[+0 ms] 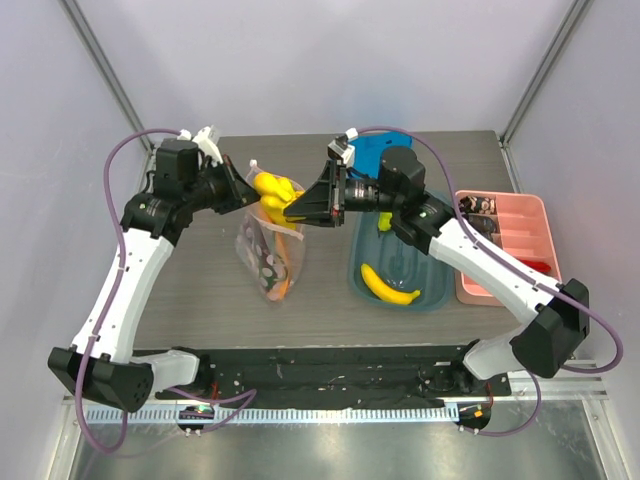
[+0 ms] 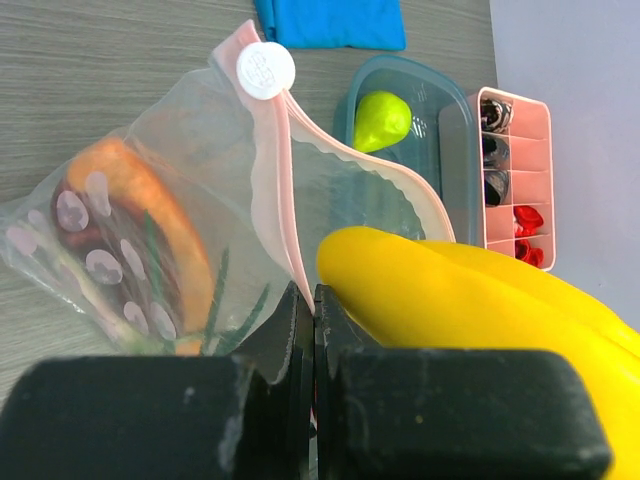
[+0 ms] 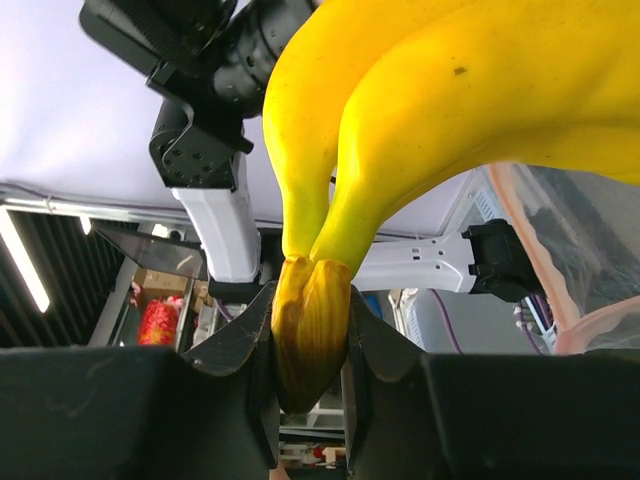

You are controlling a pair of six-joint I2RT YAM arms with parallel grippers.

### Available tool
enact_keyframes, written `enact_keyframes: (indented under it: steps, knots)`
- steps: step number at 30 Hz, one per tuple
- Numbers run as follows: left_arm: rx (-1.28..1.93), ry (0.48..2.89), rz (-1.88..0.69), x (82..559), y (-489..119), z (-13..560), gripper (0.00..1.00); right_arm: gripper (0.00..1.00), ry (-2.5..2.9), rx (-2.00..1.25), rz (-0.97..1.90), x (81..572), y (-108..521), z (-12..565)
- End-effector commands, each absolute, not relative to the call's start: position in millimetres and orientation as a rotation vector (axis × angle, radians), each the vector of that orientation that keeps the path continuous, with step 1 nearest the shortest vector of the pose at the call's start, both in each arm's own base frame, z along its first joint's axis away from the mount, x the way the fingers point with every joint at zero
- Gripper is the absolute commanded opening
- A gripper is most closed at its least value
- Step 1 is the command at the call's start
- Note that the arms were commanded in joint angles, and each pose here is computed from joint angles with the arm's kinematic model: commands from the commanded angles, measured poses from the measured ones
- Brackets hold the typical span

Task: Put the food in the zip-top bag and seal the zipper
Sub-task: Place the fake fruit in the zipper food storage bag.

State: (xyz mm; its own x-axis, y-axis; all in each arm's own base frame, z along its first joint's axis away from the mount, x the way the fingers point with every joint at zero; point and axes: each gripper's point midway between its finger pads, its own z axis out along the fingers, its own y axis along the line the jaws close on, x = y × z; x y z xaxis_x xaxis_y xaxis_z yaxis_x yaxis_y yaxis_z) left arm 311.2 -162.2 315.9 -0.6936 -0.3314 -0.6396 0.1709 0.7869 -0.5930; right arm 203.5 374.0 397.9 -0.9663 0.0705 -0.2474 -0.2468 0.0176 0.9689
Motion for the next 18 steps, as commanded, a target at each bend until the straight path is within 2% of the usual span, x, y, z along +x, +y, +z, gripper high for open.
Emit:
enact_keyframes:
  steps: [1,2,4,5,7,18]
  knots:
    - [-0.056,2.043,-0.917,309,-173,357,0.0,0.04,2.136,-0.123,2.084,203,380,399]
    - [-0.054,2.039,-0.922,308,-173,358,0.0,0.15,2.134,-0.128,2.086,201,380,401]
    - [-0.053,2.036,-0.931,308,-174,360,0.0,0.31,2.134,-0.139,2.09,198,381,402]
    - [-0.049,2.034,-0.938,307,-175,361,0.0,0.54,2.134,-0.145,2.093,197,382,402]
    - [-0.035,2.02,-0.962,306,-178,365,0.0,0.69,2.104,-0.184,2.105,194,382,407]
    - [0.008,1.989,-1.042,294,-185,379,0.0,0.8,1.823,-0.46,2.08,195,364,460]
